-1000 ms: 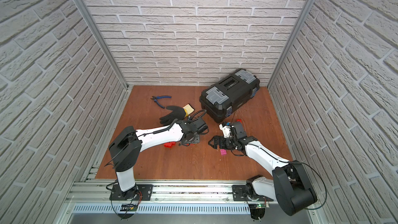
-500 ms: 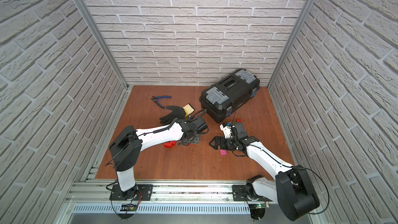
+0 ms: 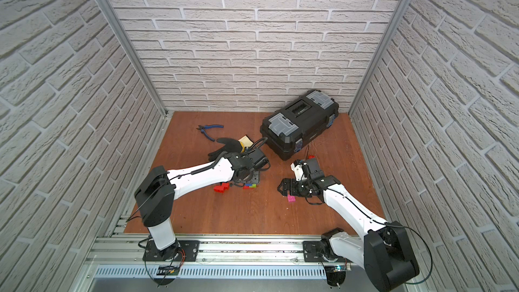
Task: Assemble the letter s with lego
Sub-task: Assemble the lego brick with the lego brick, then pick up the lego brick from the center of the board.
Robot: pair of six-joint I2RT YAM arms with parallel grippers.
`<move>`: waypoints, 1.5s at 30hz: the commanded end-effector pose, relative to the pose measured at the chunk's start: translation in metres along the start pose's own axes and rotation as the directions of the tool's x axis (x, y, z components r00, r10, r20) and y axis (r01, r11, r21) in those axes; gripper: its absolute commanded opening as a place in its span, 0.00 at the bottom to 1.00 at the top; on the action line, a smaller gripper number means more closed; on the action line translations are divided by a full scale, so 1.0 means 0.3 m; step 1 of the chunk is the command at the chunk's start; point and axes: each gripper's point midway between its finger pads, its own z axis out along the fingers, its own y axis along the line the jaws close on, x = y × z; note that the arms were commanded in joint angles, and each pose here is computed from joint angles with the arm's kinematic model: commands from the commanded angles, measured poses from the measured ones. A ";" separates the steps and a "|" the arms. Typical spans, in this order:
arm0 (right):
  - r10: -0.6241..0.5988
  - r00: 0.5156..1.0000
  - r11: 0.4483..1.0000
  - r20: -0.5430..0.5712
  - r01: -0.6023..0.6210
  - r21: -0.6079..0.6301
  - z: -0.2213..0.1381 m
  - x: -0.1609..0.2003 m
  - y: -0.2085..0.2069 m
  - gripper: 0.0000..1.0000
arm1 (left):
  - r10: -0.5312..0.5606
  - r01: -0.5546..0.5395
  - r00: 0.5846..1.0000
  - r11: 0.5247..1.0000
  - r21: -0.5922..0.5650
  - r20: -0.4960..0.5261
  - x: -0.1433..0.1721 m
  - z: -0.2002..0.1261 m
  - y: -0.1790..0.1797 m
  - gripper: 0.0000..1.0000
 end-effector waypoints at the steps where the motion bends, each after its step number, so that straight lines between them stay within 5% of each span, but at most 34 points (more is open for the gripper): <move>1: -0.012 1.000 0.994 0.009 0.011 0.109 -0.030 0.004 -0.042 0.94 | 0.034 -0.037 0.996 0.999 0.038 0.080 -0.082 -0.072 0.022 0.71; 6: -0.041 0.999 0.982 -0.008 0.042 0.184 -0.018 0.015 -0.060 0.86 | 0.042 -0.052 0.994 0.993 0.102 0.098 -0.115 -0.089 0.052 0.98; 28: -0.102 0.988 0.874 -0.117 0.145 0.464 0.058 0.048 -0.101 0.56 | -0.026 -0.017 0.987 0.963 0.270 0.156 -0.128 -0.156 0.230 0.98; 45: -0.053 0.988 0.896 -0.145 0.111 0.430 0.119 0.085 -0.083 0.35 | -0.015 -0.030 0.987 0.962 0.272 0.162 -0.103 -0.166 0.262 0.98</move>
